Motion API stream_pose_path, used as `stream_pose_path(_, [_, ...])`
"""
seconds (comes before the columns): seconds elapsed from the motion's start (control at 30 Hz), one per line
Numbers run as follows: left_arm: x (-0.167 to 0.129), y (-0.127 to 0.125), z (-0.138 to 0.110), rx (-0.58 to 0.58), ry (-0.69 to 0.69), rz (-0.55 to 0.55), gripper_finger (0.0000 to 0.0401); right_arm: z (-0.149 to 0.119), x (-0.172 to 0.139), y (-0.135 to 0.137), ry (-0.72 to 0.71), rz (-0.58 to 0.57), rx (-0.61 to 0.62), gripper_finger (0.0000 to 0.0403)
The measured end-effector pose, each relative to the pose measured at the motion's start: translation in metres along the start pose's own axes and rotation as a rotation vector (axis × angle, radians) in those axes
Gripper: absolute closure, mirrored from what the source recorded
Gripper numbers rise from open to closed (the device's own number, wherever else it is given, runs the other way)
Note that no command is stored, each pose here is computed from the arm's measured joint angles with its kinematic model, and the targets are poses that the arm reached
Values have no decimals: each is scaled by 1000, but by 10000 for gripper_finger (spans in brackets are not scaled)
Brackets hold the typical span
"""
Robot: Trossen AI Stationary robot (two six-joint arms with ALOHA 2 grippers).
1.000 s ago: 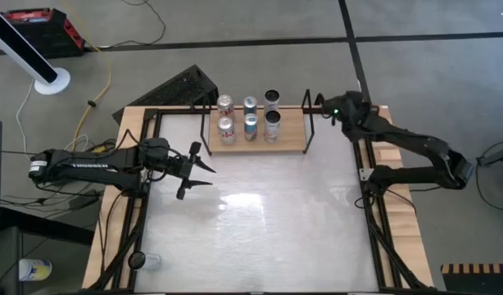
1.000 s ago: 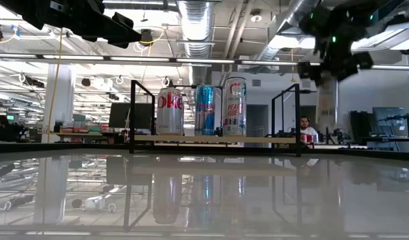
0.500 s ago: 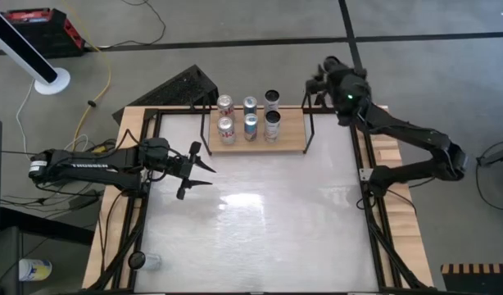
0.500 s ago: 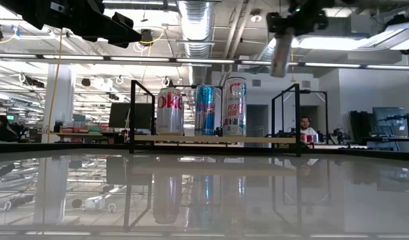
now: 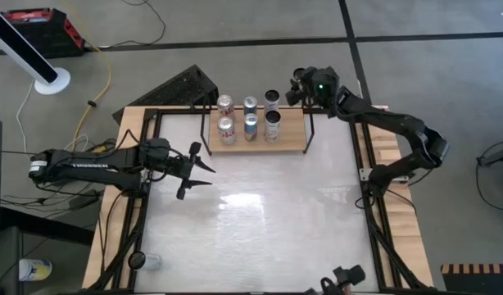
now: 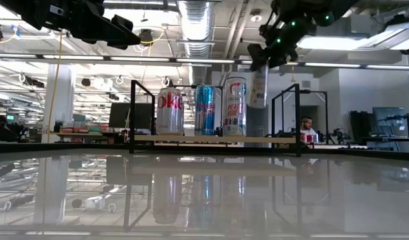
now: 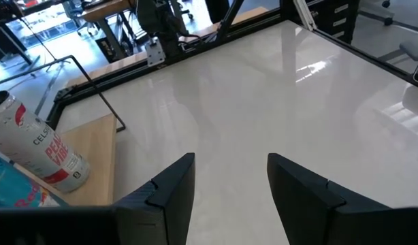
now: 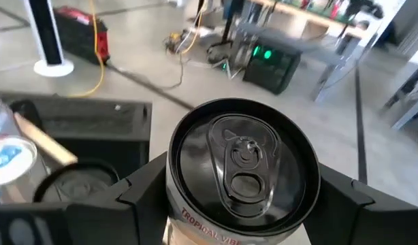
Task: Place canned beverage on shelf
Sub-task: Put the top white yellow soda can on the shelf
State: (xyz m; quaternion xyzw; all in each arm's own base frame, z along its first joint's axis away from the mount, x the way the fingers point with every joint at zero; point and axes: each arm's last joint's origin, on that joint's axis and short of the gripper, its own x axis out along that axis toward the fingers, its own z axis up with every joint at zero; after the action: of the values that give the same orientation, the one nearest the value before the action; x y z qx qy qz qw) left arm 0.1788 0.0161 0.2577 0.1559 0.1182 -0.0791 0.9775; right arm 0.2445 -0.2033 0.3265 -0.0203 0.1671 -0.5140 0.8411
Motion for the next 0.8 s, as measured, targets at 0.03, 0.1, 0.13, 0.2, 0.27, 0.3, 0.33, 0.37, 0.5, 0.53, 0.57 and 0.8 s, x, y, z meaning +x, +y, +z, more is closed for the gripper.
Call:
stream_pose_path(0.03, [0, 0, 0, 5, -1, 0, 232, -2, 2, 0, 13, 5, -2, 124])
stream_pose_path(0.1, [0, 0, 0, 8, -1, 0, 232, -5, 4, 0, 35, 6, 1, 124])
stream_pose_path(0.13, [0, 0, 0, 8, -1, 0, 232, -7, 4, 0, 55, 8, 6, 124])
stream_pose_path(0.2, [0, 0, 0, 8, -1, 1, 232, -11, 6, 1, 86, 14, 12, 124])
stream_pose_path(0.27, [0, 0, 0, 12, -2, 3, 232, -16, 9, 6, 107, 39, 26, 124])
stream_pose_path(0.3, [0, 0, 0, 13, -4, 4, 232, -19, 11, 8, 127, 44, 28, 124])
stream_pose_path(0.33, [0, 0, 1, 14, -7, 6, 232, -21, 13, 11, 139, 47, 29, 124])
stream_pose_path(0.37, [0, 0, 1, 14, -7, 6, 232, -23, 15, 14, 145, 51, 36, 124])
stream_pose_path(0.5, [0, 0, 0, 8, -3, 5, 232, -35, 25, 27, 191, 50, 16, 124])
stream_pose_path(0.53, [0, 0, 0, 7, -2, 4, 232, -39, 27, 30, 204, 44, 6, 124])
stream_pose_path(0.57, [0, 0, 0, 7, -1, 3, 232, -42, 29, 31, 217, 37, -1, 124])
stream_pose_path(0.8, [0, 0, 0, 3, 4, 1, 232, -54, 32, 31, 260, 8, -4, 124])
